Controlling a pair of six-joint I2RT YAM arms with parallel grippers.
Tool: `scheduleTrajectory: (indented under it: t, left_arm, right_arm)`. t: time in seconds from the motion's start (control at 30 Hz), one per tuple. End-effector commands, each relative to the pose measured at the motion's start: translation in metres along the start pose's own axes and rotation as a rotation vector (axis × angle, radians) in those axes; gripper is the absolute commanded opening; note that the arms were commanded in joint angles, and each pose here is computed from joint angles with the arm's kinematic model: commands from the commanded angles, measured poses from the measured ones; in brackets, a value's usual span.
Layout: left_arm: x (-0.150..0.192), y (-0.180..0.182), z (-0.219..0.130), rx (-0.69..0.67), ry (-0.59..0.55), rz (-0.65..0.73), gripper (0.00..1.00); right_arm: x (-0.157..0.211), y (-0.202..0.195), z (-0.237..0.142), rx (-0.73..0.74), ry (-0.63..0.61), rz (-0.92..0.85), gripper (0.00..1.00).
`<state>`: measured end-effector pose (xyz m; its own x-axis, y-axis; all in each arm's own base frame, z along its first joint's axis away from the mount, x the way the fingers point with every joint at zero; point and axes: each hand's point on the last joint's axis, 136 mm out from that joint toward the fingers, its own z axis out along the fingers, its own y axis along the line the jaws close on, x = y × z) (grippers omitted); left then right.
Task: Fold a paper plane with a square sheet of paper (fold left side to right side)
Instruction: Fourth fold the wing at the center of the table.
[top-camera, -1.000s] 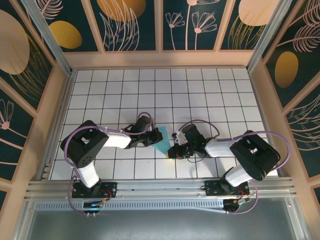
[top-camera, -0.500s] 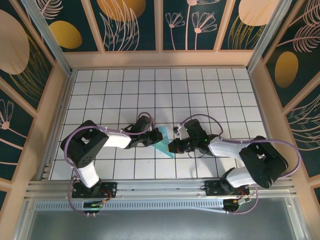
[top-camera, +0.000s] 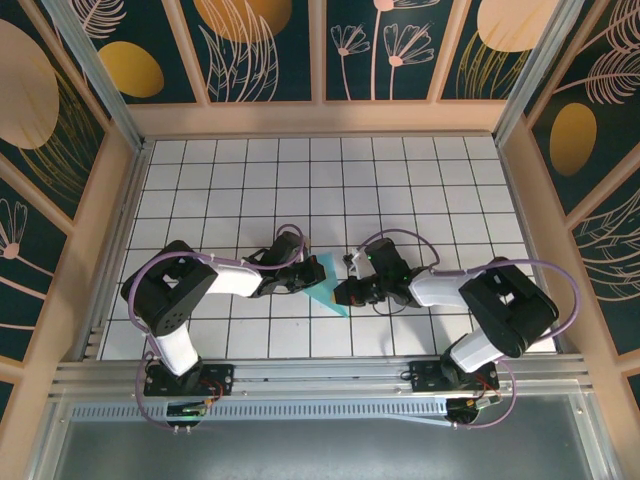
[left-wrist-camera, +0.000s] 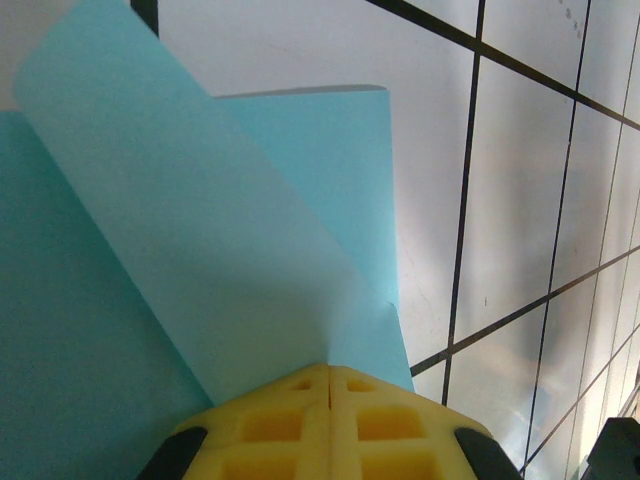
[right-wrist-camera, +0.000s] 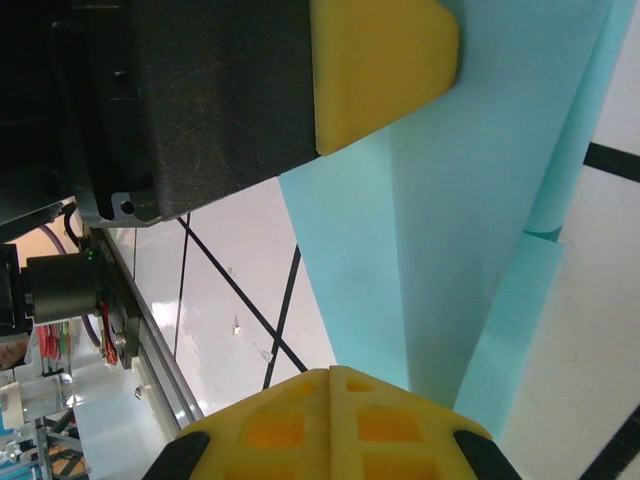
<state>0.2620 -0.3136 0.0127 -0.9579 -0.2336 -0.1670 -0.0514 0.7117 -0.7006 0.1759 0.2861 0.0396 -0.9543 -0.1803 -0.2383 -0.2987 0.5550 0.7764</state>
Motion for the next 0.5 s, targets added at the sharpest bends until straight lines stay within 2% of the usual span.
scheduleTrajectory:
  t: [0.0, 0.47]
  left_arm:
    - [0.011, 0.042, 0.006, -0.149, 0.024, -0.011, 0.00]
    - [0.012, 0.043, 0.005, -0.153, 0.022, -0.011, 0.00]
  right_arm:
    - [0.006, 0.003, 0.004, -0.030, 0.012, -0.002, 0.00]
    - [0.023, -0.004, 0.011, -0.015, 0.042, 0.025, 0.00]
